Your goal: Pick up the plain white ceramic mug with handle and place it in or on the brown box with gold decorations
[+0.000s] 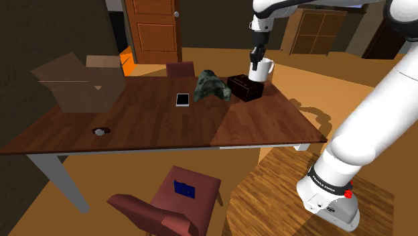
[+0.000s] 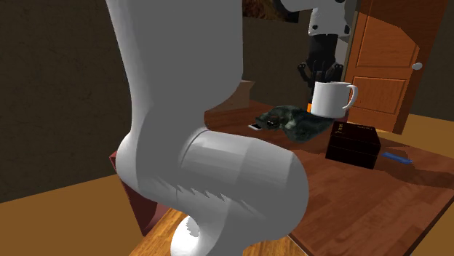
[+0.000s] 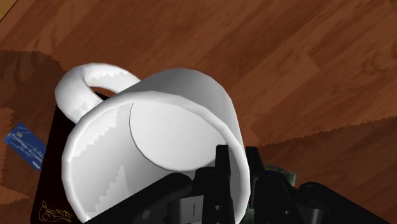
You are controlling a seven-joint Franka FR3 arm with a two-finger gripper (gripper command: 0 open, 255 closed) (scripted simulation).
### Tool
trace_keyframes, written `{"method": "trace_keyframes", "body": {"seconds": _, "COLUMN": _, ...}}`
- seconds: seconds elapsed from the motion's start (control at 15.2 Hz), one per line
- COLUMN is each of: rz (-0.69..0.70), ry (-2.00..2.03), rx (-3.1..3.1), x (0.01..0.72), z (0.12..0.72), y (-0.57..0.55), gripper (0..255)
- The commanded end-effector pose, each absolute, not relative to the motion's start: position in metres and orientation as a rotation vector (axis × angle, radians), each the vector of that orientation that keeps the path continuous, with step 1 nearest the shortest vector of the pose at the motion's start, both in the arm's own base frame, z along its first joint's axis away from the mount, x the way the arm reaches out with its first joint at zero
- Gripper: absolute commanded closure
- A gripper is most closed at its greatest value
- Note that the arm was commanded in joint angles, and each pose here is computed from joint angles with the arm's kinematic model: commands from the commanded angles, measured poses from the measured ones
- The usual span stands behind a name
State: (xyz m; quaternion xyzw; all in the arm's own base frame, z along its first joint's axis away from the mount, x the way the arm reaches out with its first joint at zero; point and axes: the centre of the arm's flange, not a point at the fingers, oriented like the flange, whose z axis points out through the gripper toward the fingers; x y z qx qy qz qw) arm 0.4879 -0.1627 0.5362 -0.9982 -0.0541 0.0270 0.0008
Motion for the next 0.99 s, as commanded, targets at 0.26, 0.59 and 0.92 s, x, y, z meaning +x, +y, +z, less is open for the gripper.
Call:
{"method": "trace_keyframes", "body": {"seconds": 0.26, "rz": 0.085, "ry": -0.172, "rx": -3.135, "x": 0.543, "z": 0.542, "y": -0.221, "gripper": 255}}
{"method": "trace_keyframes", "body": {"seconds": 0.59, "rz": 0.085, "ry": -0.172, "rx": -3.135, "x": 0.588, "z": 0.546, "y": -0.27, "gripper": 255}}
{"method": "trace_keyframes", "body": {"seconds": 0.92, "rz": 0.085, "ry": -0.172, "rx": -3.135, "x": 0.619, "z": 0.544, "y": -0.304, "gripper": 255}}
